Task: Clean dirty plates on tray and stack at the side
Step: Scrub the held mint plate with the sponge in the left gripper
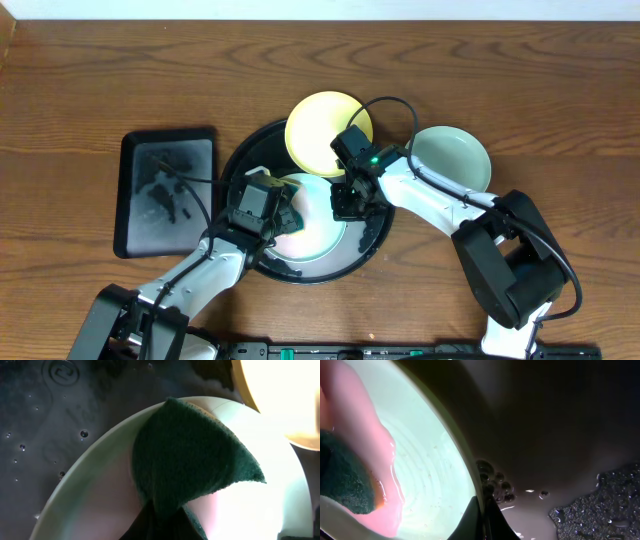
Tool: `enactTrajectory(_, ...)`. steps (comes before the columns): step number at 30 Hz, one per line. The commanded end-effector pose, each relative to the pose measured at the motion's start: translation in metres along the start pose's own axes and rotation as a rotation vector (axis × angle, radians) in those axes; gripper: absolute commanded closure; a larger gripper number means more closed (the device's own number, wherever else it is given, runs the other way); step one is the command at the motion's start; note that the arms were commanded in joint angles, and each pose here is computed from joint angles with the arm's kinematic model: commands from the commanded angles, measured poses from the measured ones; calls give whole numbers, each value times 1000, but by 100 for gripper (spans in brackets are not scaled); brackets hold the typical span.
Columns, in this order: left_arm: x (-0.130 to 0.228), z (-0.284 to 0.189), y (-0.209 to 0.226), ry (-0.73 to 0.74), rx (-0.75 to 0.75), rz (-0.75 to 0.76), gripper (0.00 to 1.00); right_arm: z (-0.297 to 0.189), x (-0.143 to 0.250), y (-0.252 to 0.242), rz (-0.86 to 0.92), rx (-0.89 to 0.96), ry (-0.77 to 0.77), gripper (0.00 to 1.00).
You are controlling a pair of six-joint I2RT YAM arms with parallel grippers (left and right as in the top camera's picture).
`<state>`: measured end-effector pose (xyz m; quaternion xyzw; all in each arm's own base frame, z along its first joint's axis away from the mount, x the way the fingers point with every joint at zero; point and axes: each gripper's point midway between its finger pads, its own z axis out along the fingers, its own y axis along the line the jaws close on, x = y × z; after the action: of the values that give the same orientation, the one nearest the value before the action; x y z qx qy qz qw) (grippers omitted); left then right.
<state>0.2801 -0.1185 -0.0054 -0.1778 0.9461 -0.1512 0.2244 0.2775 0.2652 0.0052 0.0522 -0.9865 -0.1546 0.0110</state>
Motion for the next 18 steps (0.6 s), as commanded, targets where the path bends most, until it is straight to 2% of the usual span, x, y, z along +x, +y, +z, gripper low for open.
enactTrajectory(1,120,-2,145,291,-448,-6,93,1,-2,-6,4,21,0,99)
enactTrajectory(11,121,2,132,308,-386,-32,93,1,-2,-6,4,21,0,99)
enactTrajectory(18,94,4,98,286,-279,87,93,1,-2,-6,4,22,0,99)
